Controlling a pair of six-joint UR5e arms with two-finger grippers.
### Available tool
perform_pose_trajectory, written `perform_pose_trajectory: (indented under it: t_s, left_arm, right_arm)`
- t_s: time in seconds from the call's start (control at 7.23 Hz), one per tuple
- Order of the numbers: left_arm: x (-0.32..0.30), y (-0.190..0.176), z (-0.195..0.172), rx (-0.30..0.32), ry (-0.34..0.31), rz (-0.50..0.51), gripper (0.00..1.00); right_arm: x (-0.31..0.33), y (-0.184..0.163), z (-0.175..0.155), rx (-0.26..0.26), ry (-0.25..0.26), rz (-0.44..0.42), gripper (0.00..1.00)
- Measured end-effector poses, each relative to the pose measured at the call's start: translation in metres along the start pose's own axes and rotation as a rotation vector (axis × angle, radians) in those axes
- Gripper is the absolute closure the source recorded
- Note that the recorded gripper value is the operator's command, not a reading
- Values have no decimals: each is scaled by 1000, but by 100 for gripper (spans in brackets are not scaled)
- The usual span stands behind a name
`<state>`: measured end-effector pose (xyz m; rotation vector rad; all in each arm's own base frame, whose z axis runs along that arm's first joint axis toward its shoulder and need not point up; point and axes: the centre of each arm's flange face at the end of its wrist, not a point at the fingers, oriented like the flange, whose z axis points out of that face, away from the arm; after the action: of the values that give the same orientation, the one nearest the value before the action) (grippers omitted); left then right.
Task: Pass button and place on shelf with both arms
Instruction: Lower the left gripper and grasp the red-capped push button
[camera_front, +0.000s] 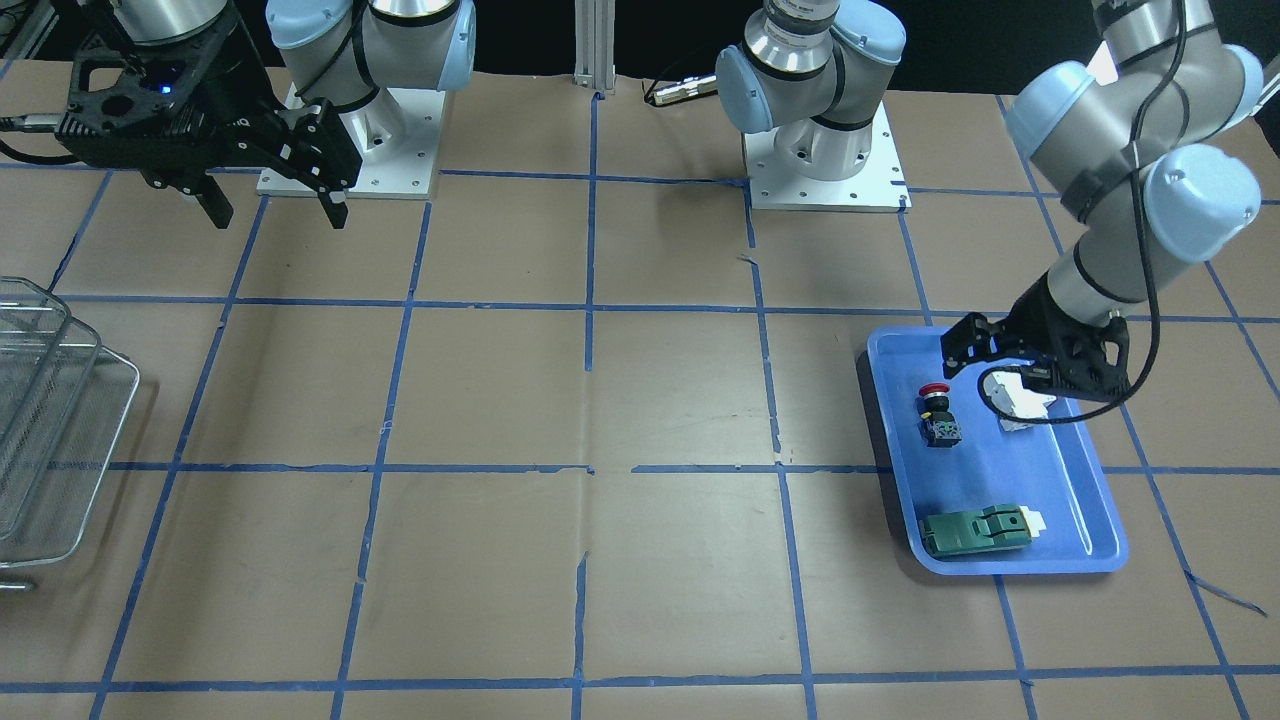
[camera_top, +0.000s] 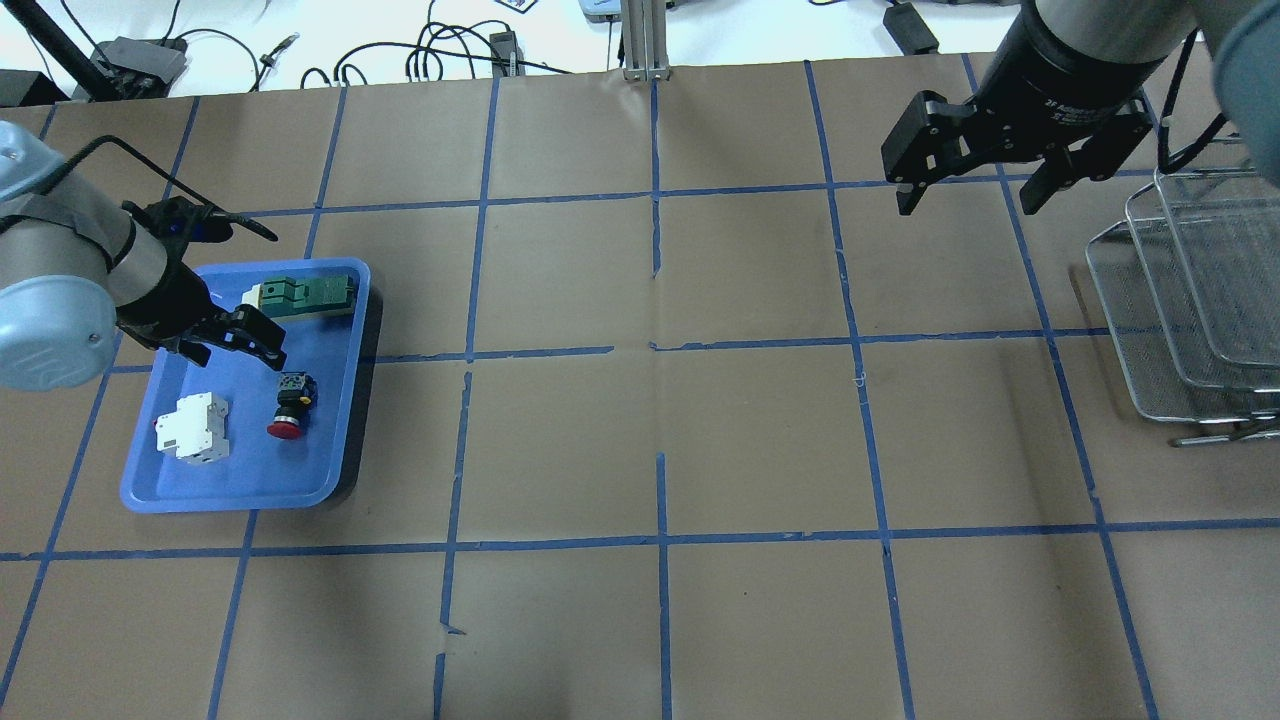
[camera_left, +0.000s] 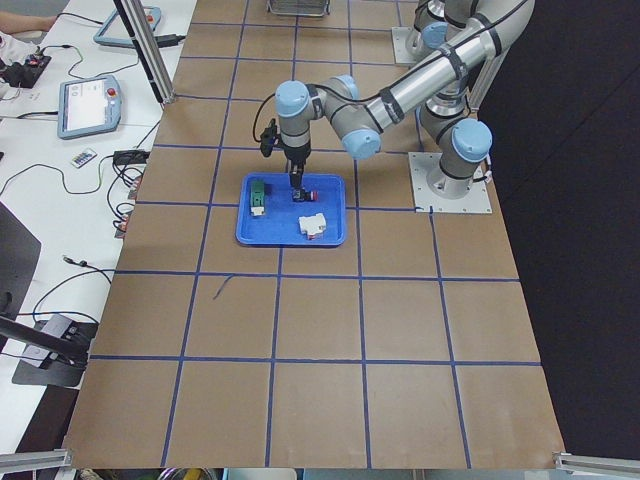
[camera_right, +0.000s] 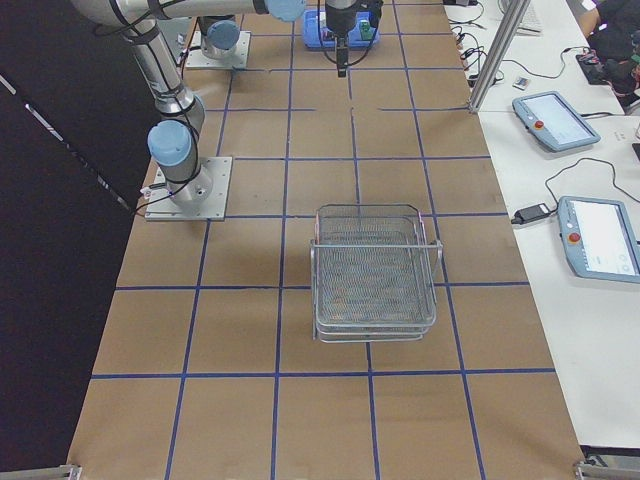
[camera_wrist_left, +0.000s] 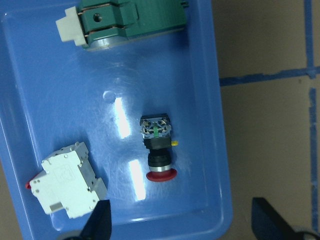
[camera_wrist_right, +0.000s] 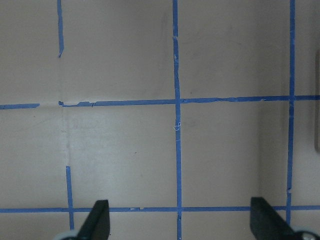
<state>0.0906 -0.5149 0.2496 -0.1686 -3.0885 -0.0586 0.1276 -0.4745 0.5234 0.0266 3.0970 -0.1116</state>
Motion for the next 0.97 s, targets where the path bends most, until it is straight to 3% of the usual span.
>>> perform_pose_trajectory:
  t_s: [0.55, 0.97]
  left_arm:
    - [3, 10, 60, -52, 51, -7, 0]
    - [8, 22, 73, -63, 48, -17, 0]
  right_arm:
    - [0, 0, 1, -4, 0, -1, 0]
    - [0, 0, 1, -5, 0, -1, 0]
